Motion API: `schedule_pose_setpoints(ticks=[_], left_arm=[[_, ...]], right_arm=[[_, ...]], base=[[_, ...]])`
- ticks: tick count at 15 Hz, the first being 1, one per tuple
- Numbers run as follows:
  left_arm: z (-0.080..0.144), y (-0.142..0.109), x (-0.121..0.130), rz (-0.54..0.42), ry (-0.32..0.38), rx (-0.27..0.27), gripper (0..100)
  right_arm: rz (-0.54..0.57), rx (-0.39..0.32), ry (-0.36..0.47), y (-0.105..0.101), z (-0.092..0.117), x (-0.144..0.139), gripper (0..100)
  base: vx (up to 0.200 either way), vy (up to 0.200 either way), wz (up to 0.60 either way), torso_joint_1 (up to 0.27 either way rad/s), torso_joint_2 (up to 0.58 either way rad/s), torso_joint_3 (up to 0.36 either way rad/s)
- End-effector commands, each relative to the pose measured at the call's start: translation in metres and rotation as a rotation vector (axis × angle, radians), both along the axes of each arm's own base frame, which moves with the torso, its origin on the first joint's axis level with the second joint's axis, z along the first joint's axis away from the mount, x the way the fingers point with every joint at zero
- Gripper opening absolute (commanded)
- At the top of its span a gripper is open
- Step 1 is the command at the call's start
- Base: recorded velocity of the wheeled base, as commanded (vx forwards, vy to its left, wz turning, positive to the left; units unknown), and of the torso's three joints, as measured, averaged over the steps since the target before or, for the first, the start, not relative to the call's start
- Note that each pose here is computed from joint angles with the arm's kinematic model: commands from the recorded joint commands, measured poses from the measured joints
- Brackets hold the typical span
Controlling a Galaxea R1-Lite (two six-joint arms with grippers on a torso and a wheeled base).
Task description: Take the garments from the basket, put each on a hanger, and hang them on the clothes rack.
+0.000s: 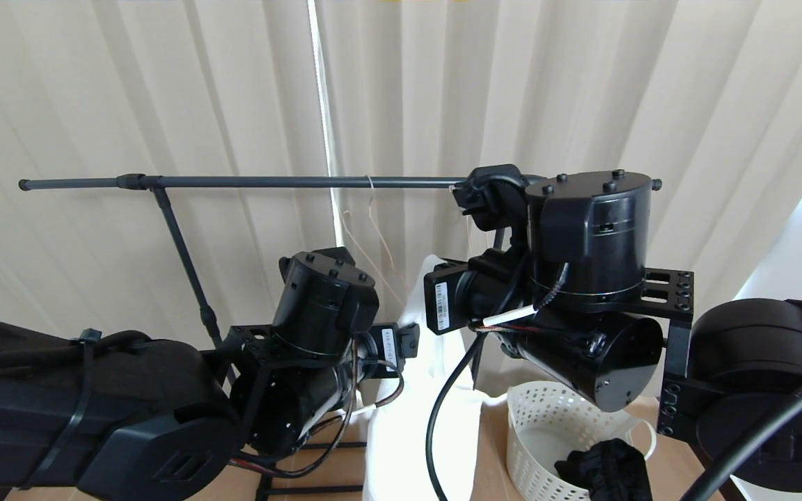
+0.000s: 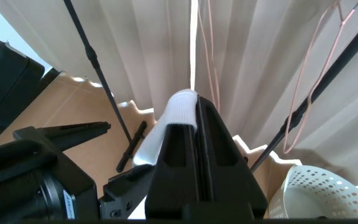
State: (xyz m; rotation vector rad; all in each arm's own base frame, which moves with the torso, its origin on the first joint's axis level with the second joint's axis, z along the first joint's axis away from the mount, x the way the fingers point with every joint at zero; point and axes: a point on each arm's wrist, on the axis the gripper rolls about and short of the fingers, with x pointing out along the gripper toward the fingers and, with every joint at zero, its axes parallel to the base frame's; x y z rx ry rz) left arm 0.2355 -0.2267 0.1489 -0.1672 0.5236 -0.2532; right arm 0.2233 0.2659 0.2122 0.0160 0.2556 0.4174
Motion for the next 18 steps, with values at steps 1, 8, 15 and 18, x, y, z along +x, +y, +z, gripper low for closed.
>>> schedule_pose_setpoints(ticks=[1, 8, 15, 18], left_arm=[[-0.001, 0.000, -0.001, 0.010, -0.003, 0.012, 100], [-0.006, -0.004, -0.012, 0.102, -0.068, 0.144, 100], [-0.012, 0.001, -0.033, 0.081, -0.067, 0.196, 100], [-0.018, 0.006, -0.033, 0.091, -0.053, 0.215, 100]], right_arm=[[-0.002, 0.002, -0.001, -0.001, 0.001, -0.001, 0], [-0.010, -0.002, -0.003, -0.003, 0.001, 0.001, 0], [-0.028, 0.014, -0.016, -0.012, 0.009, 0.002, 0], [-0.026, 0.011, -0.026, -0.014, 0.012, -0.001, 0]], base=[[0.000, 0.000, 0.00, 0.000, 0.00, 0.000], [0.000, 0.000, 0.00, 0.000, 0.00, 0.000], [0.000, 0.000, 0.00, 0.000, 0.00, 0.000], [0.000, 0.000, 0.00, 0.000, 0.00, 0.000]])
